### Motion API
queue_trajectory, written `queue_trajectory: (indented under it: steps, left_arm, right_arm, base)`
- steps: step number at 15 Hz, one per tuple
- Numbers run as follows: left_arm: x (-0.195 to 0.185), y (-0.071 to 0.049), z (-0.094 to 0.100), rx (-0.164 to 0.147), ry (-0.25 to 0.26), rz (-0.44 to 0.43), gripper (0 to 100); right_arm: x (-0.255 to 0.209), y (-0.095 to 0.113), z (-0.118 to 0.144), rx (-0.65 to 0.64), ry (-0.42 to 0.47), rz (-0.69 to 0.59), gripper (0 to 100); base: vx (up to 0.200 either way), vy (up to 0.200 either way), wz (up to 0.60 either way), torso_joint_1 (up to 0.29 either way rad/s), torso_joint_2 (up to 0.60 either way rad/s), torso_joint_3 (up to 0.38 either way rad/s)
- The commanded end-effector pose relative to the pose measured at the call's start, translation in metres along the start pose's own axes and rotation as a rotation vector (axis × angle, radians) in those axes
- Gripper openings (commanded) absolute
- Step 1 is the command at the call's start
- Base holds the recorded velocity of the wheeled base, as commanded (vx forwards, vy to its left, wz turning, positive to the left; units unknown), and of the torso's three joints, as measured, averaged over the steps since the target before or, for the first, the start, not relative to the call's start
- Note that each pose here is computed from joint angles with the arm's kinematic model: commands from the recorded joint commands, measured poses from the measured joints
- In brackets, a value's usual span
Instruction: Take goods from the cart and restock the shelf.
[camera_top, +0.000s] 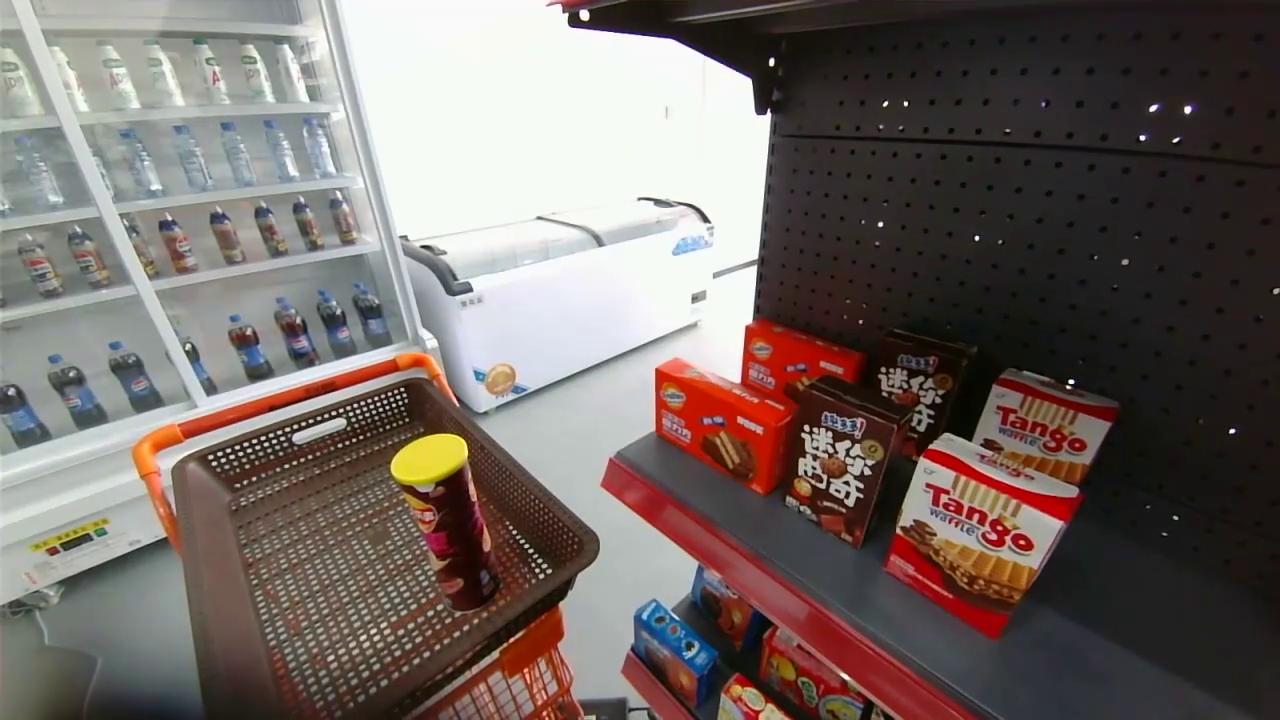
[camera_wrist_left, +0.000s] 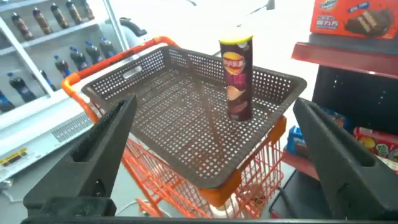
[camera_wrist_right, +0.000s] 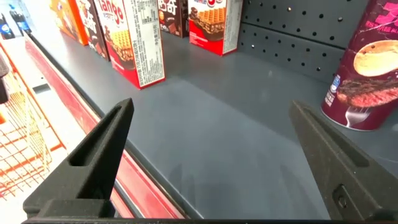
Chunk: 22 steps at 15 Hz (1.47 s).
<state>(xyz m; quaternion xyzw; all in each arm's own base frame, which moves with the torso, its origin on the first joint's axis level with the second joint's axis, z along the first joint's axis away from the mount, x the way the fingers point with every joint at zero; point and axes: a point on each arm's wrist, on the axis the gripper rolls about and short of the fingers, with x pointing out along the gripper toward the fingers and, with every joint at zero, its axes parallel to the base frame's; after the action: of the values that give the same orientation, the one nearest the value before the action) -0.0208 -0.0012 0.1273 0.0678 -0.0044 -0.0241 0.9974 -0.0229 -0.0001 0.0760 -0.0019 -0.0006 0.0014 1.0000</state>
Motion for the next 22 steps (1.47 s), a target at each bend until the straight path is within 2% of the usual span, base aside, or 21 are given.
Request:
queue_trajectory:
  steps: [1,2,3,4,5,7,8,9,12,17,19,22]
  left_arm:
    - [0.05,0.01,0.05,0.031,0.207,-0.01,100]
    - [0.056,0.009,0.049,0.026,0.237,-0.04,100]
    - [0.067,0.007,0.045,0.027,0.3,-0.095,100]
    - [0.072,0.006,0.043,0.024,0.332,-0.107,100]
    - [0.083,0.005,0.041,0.018,0.391,-0.111,100]
    - [0.119,0.008,0.034,-0.055,0.518,-0.08,100]
    - [0.137,0.009,0.03,-0.06,0.543,-0.067,100]
    - [0.158,0.009,0.026,-0.058,0.552,-0.069,100]
    - [0.208,0.005,0.012,-0.05,0.495,-0.083,100]
    - [0.25,-0.016,-0.029,-0.044,0.528,-0.146,100]
    - [0.26,-0.021,-0.038,-0.044,0.532,-0.159,100]
    - [0.272,-0.026,-0.062,-0.043,0.571,-0.166,100]
  right_arm:
    - [0.0,0.0,0.0,-0.001,0.0,0.0,100]
    - [0.0,0.0,0.0,-0.001,0.0,0.0,100]
    - [0.0,0.0,0.0,-0.001,0.0,0.0,100]
    - [0.0,0.0,0.0,-0.001,0.0,0.0,100]
    - [0.0,0.0,0.0,-0.001,0.0,0.0,100]
    - [0.0,0.0,0.0,-0.001,0.0,0.0,100]
    - [0.0,0.0,0.0,-0.001,0.0,0.0,100]
    - [0.0,0.0,0.0,-0.001,0.0,0.0,100]
    - [0.0,0.0,0.0,-0.001,0.0,0.0,100]
    - [0.0,0.0,0.0,-0.001,0.0,0.0,100]
    - [0.0,0.0,0.0,-0.001,0.0,0.0,100]
    - [0.0,0.0,0.0,-0.001,0.0,0.0,100]
  base:
    - [0.0,0.0,0.0,0.0,0.0,0.0]
    - [0.0,0.0,0.0,0.0,0.0,0.0]
    - [0.0,0.0,0.0,0.0,0.0,0.0]
    - [0.0,0.0,0.0,0.0,0.0,0.0]
    - [0.0,0.0,0.0,0.0,0.0,0.0]
    - [0.0,0.0,0.0,0.0,0.0,0.0]
    - [0.0,0.0,0.0,0.0,0.0,0.0]
    - [0.0,0.0,0.0,0.0,0.0,0.0]
    - [0.0,0.0,0.0,0.0,0.0,0.0]
    - [0.0,0.0,0.0,0.0,0.0,0.0]
    - [0.0,0.0,0.0,0.0,0.0,0.0]
    - [0.0,0.0,0.0,0.0,0.0,0.0]
